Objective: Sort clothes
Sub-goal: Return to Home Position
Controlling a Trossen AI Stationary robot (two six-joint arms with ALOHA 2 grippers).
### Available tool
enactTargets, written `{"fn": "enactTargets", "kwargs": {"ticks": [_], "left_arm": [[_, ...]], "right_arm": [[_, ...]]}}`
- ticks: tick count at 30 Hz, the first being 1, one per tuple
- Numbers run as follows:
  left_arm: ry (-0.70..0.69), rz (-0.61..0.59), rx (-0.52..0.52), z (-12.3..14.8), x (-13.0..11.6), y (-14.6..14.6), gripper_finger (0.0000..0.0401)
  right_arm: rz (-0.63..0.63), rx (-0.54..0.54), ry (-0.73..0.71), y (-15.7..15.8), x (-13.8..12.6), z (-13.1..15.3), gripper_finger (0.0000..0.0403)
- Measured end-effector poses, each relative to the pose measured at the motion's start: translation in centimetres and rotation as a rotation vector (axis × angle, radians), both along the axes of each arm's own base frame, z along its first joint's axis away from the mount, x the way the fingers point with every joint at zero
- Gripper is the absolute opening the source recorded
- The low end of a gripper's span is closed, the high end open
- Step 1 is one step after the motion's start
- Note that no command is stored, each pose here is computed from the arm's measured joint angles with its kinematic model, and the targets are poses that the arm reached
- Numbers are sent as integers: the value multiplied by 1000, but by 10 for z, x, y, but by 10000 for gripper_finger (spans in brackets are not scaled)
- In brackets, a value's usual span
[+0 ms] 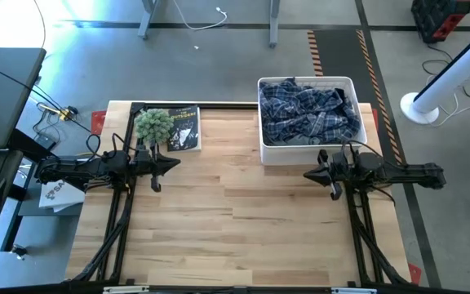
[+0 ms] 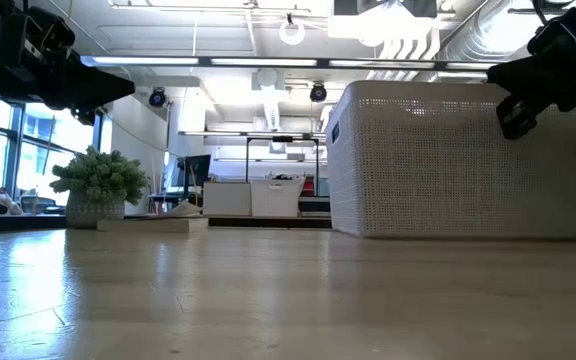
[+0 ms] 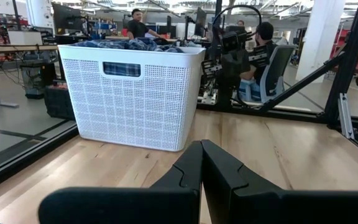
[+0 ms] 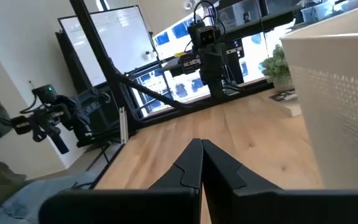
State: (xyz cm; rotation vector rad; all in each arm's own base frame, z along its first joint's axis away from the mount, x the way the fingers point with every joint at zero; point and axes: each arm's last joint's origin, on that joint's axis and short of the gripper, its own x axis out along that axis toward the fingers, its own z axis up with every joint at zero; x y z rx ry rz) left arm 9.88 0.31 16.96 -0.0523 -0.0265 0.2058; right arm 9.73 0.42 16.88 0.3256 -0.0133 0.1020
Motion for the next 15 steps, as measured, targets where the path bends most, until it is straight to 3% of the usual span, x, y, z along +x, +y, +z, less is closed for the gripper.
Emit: {"fn": "enactTargets", "kwargs": {"ticks": [15], "left_arm": [[0,0,0,0,0,0,1]], "right_arm": [[4,6,2,0,0,0,0]]}}
